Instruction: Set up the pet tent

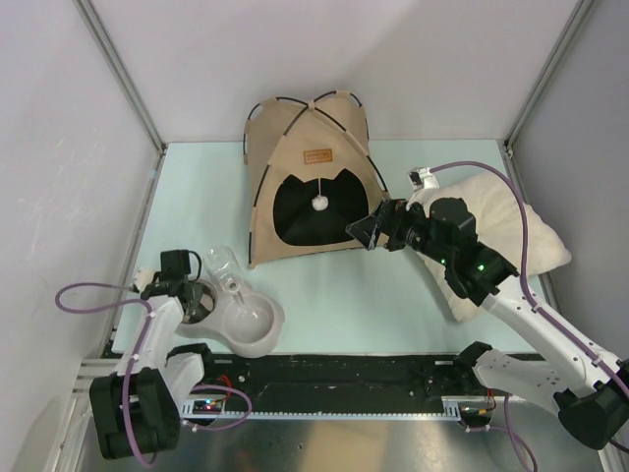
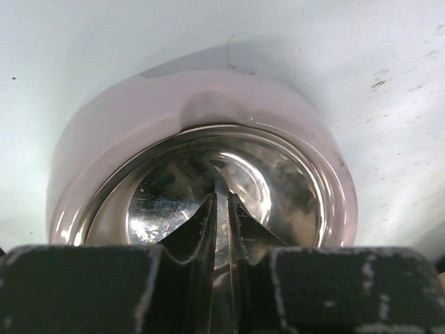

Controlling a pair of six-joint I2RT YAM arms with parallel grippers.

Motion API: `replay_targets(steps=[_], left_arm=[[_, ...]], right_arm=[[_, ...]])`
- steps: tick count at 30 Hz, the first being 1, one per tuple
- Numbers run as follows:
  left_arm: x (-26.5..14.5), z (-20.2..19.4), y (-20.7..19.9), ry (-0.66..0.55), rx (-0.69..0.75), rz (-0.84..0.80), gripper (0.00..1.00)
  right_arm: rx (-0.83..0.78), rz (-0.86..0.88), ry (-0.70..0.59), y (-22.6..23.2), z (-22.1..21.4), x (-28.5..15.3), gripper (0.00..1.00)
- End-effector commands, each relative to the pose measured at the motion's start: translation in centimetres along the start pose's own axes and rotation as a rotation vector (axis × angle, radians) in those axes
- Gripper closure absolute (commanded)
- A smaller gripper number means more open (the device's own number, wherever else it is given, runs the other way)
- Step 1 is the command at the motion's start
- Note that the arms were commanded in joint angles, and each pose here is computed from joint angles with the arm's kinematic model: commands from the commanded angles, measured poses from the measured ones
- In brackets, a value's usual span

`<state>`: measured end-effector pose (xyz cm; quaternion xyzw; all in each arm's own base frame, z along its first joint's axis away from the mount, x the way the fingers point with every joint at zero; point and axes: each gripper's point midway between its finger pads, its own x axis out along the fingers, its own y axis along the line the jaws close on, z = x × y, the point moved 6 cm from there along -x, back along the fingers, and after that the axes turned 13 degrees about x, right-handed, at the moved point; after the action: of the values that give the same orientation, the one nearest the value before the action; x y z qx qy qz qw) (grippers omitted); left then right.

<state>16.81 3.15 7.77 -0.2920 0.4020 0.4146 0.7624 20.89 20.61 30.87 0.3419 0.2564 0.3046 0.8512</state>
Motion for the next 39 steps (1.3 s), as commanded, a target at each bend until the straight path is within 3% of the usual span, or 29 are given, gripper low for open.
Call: replay_targets(steps=[1,7,15,19,28,39], left_arm=[[0.4,-0.9,0.9,0.034,0.001,0.015,0.85],[-2.1,0.9,0.1,-0.031,-0.007,-0.07,0.82],[-5.5,2.2,2.5,-0.056,0.022,0.04,0.8],[-6.4,1.6,3.0,-0.012,0.012,0.054,0.81],[-5.3,-1.0,3.8,0.151,0.009,0.142,0.95],[-3.9,0.5,3.2,0.124,0.051,0.224,0.95]], right_arm=[[0.0,0.041,-0.017,0.7,0.5,0.1,0.06],[0.007,0.024,0.009,0.3,0.0,0.5,0.07],[0.029,0.007,0.048,0.1,-0.9,0.8,0.07],[0.06,-0.061,0.092,-1.0,-1.8,0.9,0.07],[0.095,-0.159,0.142,-3.6,-3.3,0.4,0.07],[0.078,-0.158,0.16,-4.4,-3.4,1.3,0.06]])
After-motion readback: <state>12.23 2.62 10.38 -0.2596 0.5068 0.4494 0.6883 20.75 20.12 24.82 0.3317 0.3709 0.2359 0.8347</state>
